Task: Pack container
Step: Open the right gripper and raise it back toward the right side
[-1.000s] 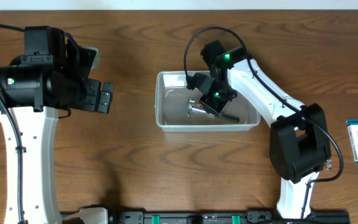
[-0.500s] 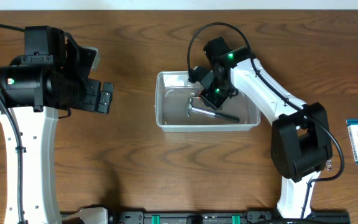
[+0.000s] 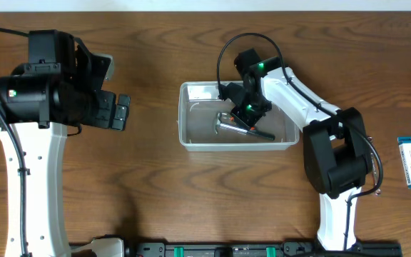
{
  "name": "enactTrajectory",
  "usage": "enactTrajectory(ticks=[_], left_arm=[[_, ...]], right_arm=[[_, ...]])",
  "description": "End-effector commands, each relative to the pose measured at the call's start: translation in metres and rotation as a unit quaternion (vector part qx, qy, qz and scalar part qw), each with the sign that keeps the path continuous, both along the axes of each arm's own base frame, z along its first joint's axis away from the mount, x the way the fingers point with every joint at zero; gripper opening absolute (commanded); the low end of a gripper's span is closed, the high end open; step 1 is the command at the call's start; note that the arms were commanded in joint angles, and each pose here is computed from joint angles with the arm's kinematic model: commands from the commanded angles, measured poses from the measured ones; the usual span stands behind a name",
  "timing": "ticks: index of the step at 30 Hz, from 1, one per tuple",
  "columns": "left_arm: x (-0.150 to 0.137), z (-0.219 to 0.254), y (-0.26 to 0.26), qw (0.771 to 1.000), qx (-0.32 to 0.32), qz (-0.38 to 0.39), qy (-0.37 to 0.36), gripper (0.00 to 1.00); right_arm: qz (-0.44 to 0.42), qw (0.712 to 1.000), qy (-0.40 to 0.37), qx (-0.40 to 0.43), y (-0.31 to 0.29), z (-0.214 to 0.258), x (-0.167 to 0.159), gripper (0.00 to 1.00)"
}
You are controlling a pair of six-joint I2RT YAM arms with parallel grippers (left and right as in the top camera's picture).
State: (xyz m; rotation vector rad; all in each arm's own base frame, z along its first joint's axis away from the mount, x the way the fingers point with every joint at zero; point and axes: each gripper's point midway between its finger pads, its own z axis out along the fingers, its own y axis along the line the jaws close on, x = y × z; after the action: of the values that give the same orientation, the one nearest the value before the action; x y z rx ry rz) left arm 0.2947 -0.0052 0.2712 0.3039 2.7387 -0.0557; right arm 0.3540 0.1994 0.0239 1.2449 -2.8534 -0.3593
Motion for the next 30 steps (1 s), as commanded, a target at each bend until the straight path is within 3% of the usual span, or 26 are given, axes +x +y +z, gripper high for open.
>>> enactTrajectory(ticks=[1,12,19,24,26,30], left_arm=[[-0.001,0.003,0.001,1.000,0.003,0.006,-0.003,0.98],[-0.001,0.003,0.001,1.000,0.003,0.006,-0.003,0.98],[-0.001,0.003,0.001,1.000,0.003,0.006,-0.003,0.98],[-0.001,0.003,0.001,1.000,0.003,0.007,-0.003,0.98],[-0.002,0.002,0.001,1.000,0.003,0.006,-0.001,0.98],[-0.004,0.002,0.001,1.000,0.003,0.006,0.003,0.98]], right_arm=[[-0.011,1.000,0.007,0.004,-0.003,-0.001,0.000,0.15],[-0.011,1.000,0.015,0.001,-0.004,0.004,-0.003,0.25],[-0.014,1.000,-0.002,0.008,0.003,0.055,0.013,0.33],[-0.014,0.999,-0.045,0.027,0.012,0.104,0.033,0.72],[-0.014,0.997,-0.060,0.034,0.014,0.122,0.037,0.99],[-0.032,0.996,-0.079,0.038,0.013,0.154,0.041,0.99]])
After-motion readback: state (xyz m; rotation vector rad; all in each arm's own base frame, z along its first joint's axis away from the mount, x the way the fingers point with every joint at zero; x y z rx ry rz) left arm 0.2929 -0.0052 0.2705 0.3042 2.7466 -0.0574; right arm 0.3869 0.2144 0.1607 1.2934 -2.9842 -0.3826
